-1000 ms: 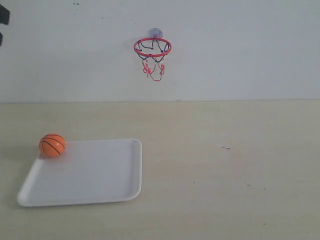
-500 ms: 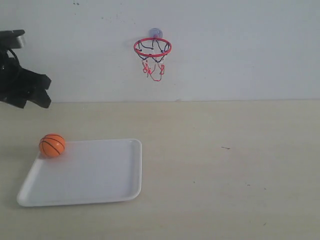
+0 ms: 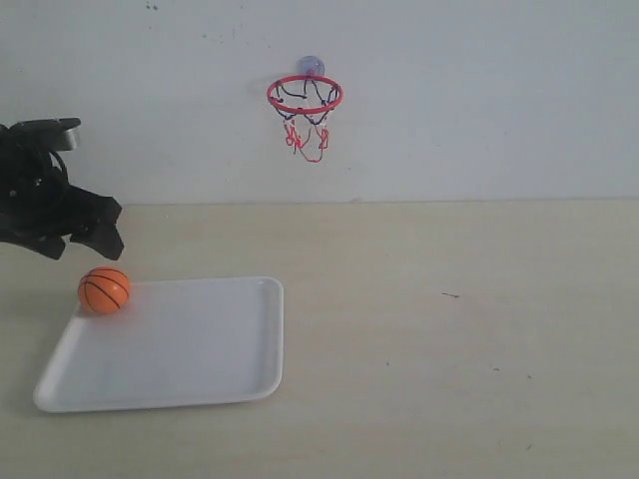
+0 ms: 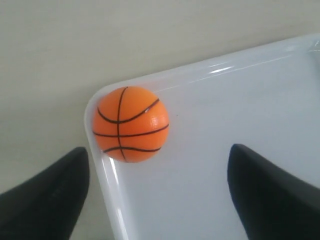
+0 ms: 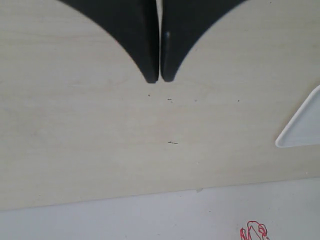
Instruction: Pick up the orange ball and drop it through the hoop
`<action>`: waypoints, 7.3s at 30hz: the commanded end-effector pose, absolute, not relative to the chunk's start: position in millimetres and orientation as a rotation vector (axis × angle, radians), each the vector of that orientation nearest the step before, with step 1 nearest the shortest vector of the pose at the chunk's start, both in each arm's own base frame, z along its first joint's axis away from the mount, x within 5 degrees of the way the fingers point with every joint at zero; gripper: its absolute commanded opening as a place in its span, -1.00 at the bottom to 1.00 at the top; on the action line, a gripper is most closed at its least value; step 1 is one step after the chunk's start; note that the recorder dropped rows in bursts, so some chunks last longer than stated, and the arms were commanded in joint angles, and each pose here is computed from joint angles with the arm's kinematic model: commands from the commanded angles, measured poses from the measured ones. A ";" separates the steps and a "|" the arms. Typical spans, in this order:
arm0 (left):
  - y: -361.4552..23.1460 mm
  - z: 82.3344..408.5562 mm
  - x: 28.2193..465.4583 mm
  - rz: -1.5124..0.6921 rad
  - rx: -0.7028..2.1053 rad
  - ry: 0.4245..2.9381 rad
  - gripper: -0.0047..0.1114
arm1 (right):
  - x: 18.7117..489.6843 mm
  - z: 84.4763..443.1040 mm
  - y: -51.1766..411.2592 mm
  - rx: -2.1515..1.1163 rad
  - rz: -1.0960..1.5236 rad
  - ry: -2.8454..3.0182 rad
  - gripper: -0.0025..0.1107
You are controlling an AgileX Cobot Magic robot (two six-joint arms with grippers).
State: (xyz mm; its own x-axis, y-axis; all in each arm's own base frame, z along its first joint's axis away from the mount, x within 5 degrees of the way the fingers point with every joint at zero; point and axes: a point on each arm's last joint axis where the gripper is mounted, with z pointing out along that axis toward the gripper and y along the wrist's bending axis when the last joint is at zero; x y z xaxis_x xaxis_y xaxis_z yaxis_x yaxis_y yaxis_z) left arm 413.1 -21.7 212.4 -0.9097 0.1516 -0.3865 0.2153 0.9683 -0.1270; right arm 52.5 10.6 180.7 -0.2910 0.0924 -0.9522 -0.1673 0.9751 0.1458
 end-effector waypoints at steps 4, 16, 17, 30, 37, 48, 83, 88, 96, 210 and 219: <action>-22.4 193.7 423.0 -0.216 0.291 2.724 0.49 | 52.4 181.9 10.5 -0.065 0.247 1.837 -0.96; -20.9 165.5 427.1 -0.199 0.308 2.786 0.51 | 52.4 181.9 10.5 -0.065 0.247 1.837 -0.96; -20.9 163.8 427.5 -0.199 0.308 2.788 0.51 | 52.4 181.9 10.5 -0.065 0.247 1.837 -0.96; -20.2 147.3 432.5 -0.188 0.307 2.788 0.51 | 52.4 181.9 10.5 -0.065 0.247 1.837 -0.96; -20.0 144.6 434.3 -0.181 0.303 2.778 0.48 | 52.4 181.9 10.5 -0.065 0.247 1.837 -0.96; -19.8 147.0 436.4 -0.174 0.292 2.750 -0.69 | 52.4 181.9 10.5 -0.065 0.247 1.837 -0.96; -142.5 318.1 539.8 -0.574 0.496 1.811 -0.85 | 52.5 182.4 10.5 -0.065 0.248 1.831 -0.96; -153.4 313.7 545.1 -0.537 0.486 1.762 -0.85 | 52.5 182.4 10.5 -0.065 0.248 1.831 -0.96; -161.5 306.8 552.0 -0.521 0.483 1.713 -0.85 | 52.5 182.4 10.5 -0.065 0.248 1.831 -0.96; -58.9 281.5 267.3 -0.763 0.214 2.363 -0.85 | 52.4 181.9 10.5 -0.065 0.247 1.836 -0.96; -58.5 252.7 102.0 -0.871 0.150 1.971 -0.85 | 52.4 181.9 10.5 -0.065 0.247 1.836 -0.96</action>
